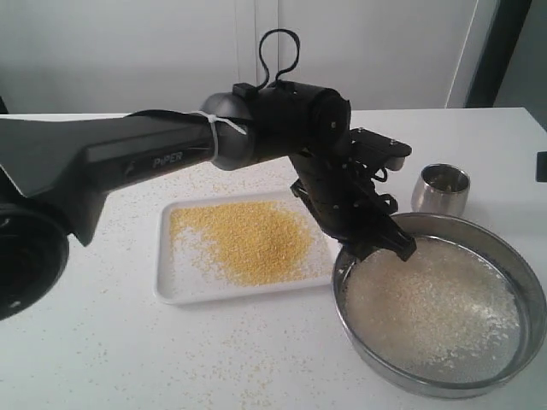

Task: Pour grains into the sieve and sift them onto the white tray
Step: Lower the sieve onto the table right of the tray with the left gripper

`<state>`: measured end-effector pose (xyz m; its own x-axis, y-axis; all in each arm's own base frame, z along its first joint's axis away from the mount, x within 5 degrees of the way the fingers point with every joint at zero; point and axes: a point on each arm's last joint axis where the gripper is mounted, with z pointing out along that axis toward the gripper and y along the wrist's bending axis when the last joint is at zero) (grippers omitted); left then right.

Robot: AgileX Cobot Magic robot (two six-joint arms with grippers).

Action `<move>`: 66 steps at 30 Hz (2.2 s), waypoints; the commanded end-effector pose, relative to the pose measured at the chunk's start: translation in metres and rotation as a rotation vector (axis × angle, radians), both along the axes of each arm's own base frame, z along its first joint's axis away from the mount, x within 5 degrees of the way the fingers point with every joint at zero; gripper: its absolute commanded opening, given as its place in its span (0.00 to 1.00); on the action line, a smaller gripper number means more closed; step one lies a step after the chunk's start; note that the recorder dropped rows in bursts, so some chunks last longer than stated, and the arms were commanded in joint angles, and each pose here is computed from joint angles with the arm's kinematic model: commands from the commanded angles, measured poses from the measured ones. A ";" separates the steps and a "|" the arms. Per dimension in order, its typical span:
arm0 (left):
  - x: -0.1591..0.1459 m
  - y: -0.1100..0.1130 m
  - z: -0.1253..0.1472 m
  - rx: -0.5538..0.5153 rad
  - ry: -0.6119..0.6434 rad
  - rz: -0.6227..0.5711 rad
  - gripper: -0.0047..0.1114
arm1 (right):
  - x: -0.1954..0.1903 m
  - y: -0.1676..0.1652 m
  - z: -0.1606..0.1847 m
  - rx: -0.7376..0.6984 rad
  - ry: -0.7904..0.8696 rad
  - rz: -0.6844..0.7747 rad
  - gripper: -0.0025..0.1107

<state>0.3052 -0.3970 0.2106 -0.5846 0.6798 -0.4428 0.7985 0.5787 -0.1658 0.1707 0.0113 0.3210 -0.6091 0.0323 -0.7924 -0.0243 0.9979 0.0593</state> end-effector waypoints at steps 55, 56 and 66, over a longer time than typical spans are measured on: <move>0.001 -0.029 -0.021 -0.051 -0.070 -0.051 0.13 | 0.000 -0.001 -0.001 0.028 -0.004 -0.026 0.02; 0.001 -0.029 -0.021 -0.051 -0.070 -0.051 0.19 | 0.000 -0.001 -0.001 0.028 -0.004 -0.026 0.02; 0.001 -0.029 -0.021 -0.051 -0.070 -0.051 0.40 | 0.000 -0.001 -0.001 0.028 -0.004 -0.026 0.02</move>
<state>0.3073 -0.4263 0.1851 -0.5114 0.6881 -0.5148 0.8389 0.5297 -0.1253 0.1707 0.0113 0.3210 -0.6096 0.0655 -0.7900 -0.0040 0.9963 0.0857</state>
